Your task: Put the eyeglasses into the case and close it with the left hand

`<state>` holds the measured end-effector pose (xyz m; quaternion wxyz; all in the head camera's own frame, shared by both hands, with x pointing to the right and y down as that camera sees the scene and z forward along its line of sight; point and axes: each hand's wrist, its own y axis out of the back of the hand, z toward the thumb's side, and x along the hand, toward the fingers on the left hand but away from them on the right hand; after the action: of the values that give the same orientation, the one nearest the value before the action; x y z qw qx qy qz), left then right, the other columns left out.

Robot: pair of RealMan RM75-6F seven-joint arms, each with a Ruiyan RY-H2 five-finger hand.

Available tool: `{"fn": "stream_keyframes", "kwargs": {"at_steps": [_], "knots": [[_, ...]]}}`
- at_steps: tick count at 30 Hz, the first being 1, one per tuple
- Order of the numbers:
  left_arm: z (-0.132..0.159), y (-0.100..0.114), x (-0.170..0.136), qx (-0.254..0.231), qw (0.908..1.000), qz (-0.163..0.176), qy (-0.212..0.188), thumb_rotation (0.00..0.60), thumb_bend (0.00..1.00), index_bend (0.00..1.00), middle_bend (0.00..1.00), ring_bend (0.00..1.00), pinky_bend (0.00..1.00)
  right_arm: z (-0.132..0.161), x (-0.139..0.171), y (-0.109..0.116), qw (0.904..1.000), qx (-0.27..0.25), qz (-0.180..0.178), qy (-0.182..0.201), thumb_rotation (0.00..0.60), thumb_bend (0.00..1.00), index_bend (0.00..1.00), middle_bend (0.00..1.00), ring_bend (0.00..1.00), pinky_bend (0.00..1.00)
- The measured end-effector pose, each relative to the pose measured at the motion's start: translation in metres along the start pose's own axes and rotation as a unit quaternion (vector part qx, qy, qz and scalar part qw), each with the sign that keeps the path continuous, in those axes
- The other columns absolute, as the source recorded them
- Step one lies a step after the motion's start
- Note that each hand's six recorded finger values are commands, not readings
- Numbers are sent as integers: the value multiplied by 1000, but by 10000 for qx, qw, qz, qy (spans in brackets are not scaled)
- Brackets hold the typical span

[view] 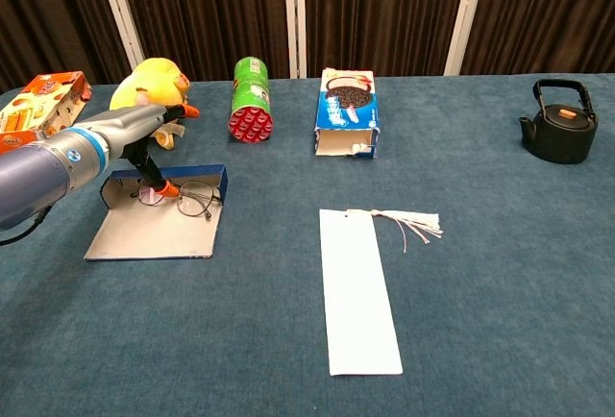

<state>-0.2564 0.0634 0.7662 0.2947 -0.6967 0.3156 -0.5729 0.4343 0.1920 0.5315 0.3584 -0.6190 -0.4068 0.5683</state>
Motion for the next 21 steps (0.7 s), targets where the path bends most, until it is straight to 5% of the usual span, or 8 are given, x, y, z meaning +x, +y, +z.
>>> {"fn": "stream_keyframes", "kwargs": {"at_steps": [6,21], "knots": [[-2,1,1,-32,9999,-6,104,600,350,0,0,0,0,-1,0,-1,10000,-5,14,-11,600,0,0,0,0,0],[15,17,-33,-80,9986,-11,-518,600,297,0,0,0,0,1,2,4,10000,-85,-31,40,600,0,0,0,0,0]]}}
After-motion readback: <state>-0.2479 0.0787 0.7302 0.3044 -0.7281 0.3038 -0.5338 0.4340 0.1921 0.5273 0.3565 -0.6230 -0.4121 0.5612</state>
